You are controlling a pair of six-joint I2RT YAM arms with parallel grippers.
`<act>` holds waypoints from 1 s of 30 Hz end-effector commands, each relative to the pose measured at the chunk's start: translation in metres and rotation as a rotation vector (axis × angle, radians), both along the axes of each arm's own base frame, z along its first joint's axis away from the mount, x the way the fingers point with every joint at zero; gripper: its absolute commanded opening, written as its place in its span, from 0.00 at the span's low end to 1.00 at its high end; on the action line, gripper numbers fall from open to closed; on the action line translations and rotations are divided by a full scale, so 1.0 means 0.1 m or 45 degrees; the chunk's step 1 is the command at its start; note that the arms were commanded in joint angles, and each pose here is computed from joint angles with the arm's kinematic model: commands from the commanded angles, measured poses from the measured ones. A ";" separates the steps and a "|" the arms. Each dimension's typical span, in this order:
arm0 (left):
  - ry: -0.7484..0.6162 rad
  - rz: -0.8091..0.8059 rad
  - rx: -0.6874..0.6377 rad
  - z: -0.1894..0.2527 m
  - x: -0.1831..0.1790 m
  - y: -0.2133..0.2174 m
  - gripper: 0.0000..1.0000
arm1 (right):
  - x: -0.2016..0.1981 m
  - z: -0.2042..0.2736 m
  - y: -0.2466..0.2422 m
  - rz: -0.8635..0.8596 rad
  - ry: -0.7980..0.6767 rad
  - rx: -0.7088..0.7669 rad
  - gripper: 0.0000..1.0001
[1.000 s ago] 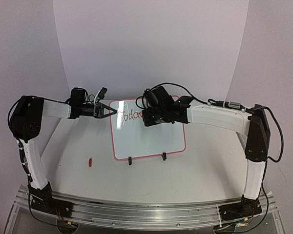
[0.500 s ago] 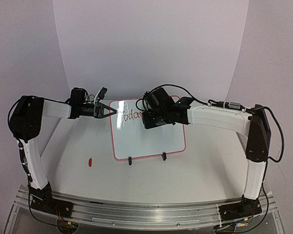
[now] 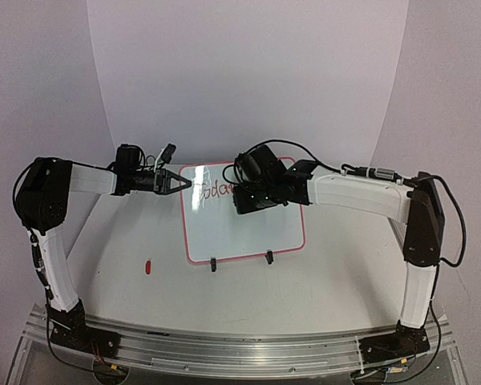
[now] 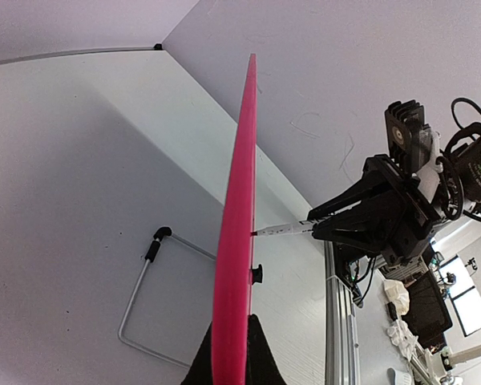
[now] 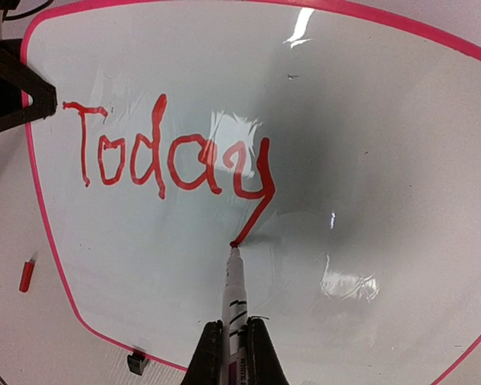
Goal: Write a sentence on the whiteboard
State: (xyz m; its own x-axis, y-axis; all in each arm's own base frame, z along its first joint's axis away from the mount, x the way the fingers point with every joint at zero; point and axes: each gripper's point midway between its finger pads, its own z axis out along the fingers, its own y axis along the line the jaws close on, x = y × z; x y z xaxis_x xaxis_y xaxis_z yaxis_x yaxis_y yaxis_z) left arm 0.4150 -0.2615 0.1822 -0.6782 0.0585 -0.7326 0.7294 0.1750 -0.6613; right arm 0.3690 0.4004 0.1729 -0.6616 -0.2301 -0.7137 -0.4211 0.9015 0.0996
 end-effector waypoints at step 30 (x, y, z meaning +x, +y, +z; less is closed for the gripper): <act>-0.120 0.049 0.058 -0.11 0.09 -0.02 0.00 | -0.12 0.74 0.00 0.141 -0.138 0.236 0.00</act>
